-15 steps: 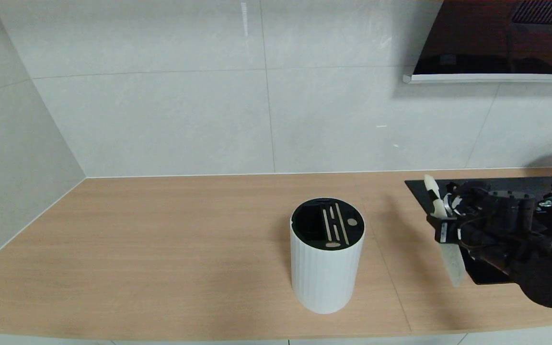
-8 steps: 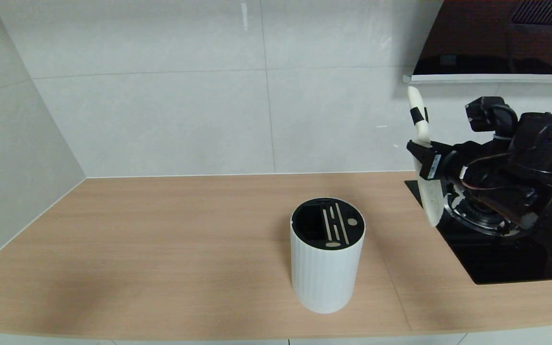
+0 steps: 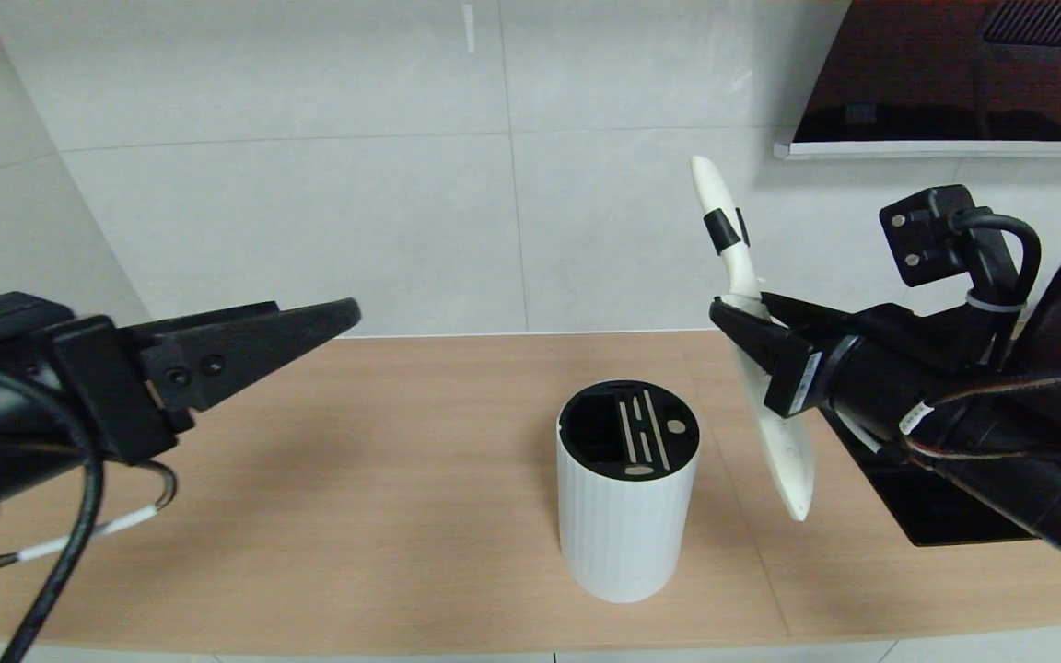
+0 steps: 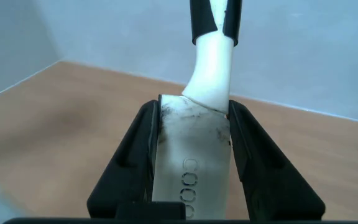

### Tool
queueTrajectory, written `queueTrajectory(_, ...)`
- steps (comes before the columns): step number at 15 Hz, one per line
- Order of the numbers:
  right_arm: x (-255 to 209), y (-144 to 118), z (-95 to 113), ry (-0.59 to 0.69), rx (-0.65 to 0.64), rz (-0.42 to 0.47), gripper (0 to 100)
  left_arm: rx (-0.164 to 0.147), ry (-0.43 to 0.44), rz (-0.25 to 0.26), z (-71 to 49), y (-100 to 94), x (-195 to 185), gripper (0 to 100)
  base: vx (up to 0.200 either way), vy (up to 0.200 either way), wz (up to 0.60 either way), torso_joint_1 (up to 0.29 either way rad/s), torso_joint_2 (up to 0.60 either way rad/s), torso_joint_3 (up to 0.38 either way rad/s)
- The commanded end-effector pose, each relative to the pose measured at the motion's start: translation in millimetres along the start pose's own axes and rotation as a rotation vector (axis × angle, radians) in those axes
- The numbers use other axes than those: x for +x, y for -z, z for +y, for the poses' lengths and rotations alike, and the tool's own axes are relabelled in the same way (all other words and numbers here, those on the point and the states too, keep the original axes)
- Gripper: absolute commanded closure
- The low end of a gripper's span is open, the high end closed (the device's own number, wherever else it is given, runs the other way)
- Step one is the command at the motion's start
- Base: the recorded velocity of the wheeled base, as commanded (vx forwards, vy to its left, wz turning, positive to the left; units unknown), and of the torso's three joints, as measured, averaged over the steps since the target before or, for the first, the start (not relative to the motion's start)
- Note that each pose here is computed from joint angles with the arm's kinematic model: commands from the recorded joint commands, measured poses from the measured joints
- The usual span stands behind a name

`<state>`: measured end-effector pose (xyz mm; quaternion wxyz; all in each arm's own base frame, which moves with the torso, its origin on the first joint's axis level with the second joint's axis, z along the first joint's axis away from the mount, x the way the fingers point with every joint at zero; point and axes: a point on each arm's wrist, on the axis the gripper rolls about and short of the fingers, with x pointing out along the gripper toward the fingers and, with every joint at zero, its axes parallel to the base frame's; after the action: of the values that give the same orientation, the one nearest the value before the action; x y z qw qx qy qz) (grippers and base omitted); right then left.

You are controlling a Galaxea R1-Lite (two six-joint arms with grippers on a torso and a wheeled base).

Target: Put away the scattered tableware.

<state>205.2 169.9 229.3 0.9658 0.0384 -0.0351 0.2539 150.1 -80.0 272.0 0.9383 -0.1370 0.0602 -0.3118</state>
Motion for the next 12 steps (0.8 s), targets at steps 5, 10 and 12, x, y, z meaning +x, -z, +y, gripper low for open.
queueTrajectory(5, 32, 8, 20, -0.043, 0.004, 0.033, 100, -0.084, 0.053, 0.011, 6.2, 2.7, 105, 0, 0.000, 0.000, 0.00, 0.000, 0.00, 0.000)
queueTrajectory(10, 37, 33, 48, -0.098, -0.011, 0.106, 100, -0.193, 0.219, -0.032, -3.0, 33.0, 135, 0, 0.000, 0.000, 0.00, 0.000, 0.00, 0.000)
queueTrajectory(12, 30, 34, 61, -0.123, -0.010, 0.108, 100, -0.196, 0.227, -0.019, -6.1, 36.8, 136, 0, 0.000, 0.000, 0.00, 0.000, 0.00, 0.000)
